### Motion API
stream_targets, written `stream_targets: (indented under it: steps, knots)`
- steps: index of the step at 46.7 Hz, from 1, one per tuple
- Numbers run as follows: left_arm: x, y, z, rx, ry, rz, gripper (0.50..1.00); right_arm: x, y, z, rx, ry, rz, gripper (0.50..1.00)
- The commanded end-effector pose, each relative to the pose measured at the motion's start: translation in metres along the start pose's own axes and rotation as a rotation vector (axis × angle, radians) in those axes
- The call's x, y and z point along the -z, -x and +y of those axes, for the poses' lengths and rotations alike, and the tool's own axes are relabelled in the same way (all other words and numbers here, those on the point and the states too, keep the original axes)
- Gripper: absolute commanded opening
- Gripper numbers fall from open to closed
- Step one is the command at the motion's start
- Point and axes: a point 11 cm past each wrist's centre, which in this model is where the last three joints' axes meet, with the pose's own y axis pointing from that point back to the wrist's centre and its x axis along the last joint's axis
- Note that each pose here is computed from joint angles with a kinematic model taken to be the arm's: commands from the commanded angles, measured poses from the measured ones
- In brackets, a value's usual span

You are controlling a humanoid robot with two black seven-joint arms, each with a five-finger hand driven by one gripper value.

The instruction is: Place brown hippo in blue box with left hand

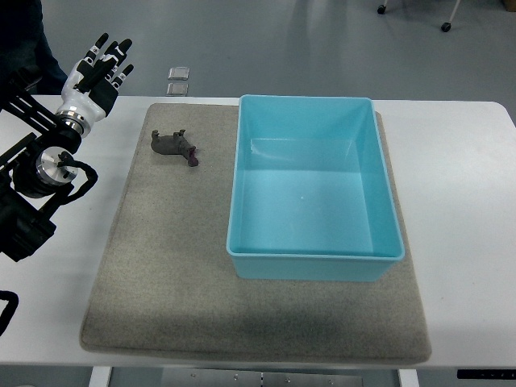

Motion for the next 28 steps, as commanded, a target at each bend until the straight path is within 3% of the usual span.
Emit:
stream_targets:
  steps: [1,28]
  knots:
    - [-0.0005,0.001,-0.0003,0.002,0.001,0.001,0.996,0.0,0.0,0.0,0.0,0.0,0.0,0.936]
    - [-0.0027,0.0019,-0.0012,0.005,0.005,0.0,0.996,0.0,0.0,0.0,0.0,0.0,0.0,0.936]
